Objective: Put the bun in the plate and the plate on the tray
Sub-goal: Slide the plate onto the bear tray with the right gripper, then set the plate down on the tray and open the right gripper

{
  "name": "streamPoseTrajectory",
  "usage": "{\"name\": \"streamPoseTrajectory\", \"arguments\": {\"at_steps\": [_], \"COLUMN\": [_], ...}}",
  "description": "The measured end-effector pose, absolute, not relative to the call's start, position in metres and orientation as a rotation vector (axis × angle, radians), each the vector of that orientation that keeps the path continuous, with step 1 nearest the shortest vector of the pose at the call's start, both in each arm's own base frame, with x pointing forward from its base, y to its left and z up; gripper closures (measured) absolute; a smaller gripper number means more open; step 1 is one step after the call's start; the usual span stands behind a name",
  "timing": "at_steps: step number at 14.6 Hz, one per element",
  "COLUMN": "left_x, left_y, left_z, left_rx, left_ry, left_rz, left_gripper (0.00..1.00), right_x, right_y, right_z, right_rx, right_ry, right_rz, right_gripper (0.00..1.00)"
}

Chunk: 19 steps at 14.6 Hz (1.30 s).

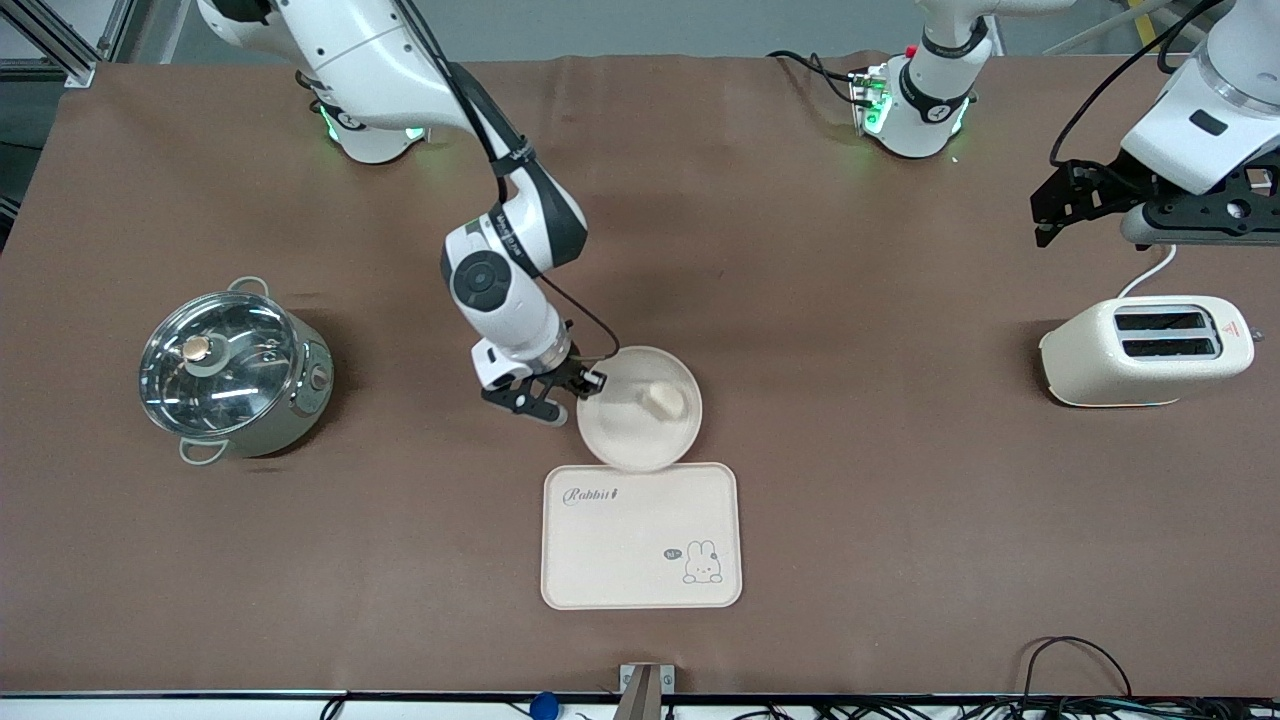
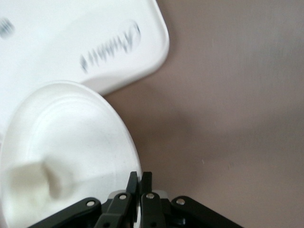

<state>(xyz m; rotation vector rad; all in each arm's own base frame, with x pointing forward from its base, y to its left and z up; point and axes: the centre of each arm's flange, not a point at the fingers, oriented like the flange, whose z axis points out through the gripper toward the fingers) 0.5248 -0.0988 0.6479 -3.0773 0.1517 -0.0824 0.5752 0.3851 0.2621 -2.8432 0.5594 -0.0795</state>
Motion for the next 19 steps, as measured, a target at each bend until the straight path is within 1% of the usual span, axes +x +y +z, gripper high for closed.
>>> {"name": "streamPoseTrajectory", "arguments": {"at_steps": [2,4,10,13,19], "left_x": [0.526,0.527,0.528,0.528,0.528], "left_y": [-0.098,-0.095,-0.092,-0.092,-0.092], "left_z": [0.648,0.647,0.647,0.647,0.647], "left_rx": [-3.078,-3.079,-3.079,-3.079,-3.08], "left_ry": [0.148,0.141,0.131,0.13,0.132], "left_rz": [-0.093,-0.092,-0.097,-0.098,-0.098], "left_gripper": [0.0,0.0,0.0,0.0,0.0], "right_x": [0.608,0.634,0.691,0.703,0.703], "right_y": [0.366,0.345,0.327,0.339,0.366], "right_z": [0.288,0.295,0.264,0.242,0.209], "right_rx": [-2.799,-2.774,-2.739,-2.73,-2.725], "right_ry": [0.61,0.649,0.704,0.688,0.645], "right_rz": [-0.128,-0.163,-0.223,-0.235,-0.248], "right_gripper": [0.95,0.95,0.95,0.95,0.95]}}
